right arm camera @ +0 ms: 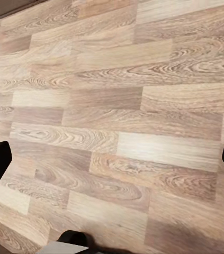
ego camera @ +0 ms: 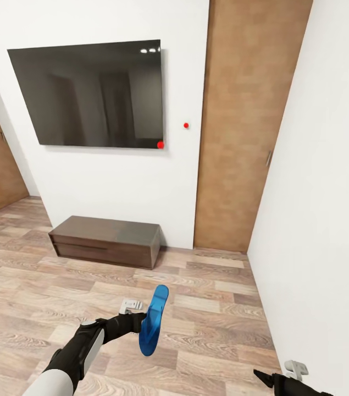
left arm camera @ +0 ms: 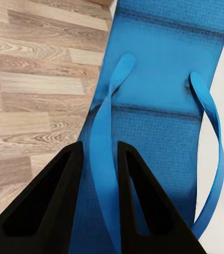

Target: In the bedroom, move the book from the bed onto either nightstand, and place the two sandals side by side next to the bed.

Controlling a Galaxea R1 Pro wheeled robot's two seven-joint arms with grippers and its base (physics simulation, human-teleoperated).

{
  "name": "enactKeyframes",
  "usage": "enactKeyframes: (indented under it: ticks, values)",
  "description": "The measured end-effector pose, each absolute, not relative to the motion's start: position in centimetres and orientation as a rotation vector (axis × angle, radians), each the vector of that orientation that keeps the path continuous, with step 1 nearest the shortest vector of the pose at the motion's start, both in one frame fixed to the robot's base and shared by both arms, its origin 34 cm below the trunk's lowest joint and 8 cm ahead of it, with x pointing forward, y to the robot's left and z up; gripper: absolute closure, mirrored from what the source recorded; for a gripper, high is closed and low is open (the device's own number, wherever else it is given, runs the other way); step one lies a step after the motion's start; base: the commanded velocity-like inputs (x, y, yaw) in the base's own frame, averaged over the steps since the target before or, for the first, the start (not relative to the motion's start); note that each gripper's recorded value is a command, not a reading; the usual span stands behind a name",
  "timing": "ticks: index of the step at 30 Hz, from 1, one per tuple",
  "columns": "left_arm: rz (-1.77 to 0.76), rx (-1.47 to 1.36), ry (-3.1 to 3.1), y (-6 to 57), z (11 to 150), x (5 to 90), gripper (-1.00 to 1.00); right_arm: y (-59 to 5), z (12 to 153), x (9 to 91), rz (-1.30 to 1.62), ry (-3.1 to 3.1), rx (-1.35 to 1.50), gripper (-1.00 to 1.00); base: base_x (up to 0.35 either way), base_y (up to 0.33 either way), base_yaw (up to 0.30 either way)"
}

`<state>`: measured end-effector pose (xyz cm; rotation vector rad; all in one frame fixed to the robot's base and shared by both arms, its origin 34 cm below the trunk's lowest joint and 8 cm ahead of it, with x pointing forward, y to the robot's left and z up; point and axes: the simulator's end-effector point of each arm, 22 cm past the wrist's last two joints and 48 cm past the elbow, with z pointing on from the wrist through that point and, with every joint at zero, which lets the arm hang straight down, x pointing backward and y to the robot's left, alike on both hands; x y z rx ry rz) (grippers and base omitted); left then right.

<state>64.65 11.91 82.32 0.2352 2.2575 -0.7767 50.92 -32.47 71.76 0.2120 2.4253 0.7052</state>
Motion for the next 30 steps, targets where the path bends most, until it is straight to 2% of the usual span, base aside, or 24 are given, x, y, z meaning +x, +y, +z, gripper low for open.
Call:
enactKeyframes:
  ticks: [8, 16, 30]
  values:
    - [-0.777, 0.235, 2.257, 11.90, 82.33, 64.65, 1.00, -32.48, 71.75, 50.90, 0.704, 2.426, 0.212, -1.00, 0.327, 0.000, 0.016]
    - [-0.777, 0.236, 2.257, 11.91, 82.33, 64.65, 1.00, -32.49, 71.72, 50.90, 0.703, 2.427, 0.211, -1.00, 0.314, 0.000, 0.205]
    - [-0.778, 0.235, 2.258, 11.89, 82.29, 64.66, 1.00, -32.49, 71.69, 50.91, 0.703, 2.428, 0.212, -1.00, 0.043, 0.000, 0.249]
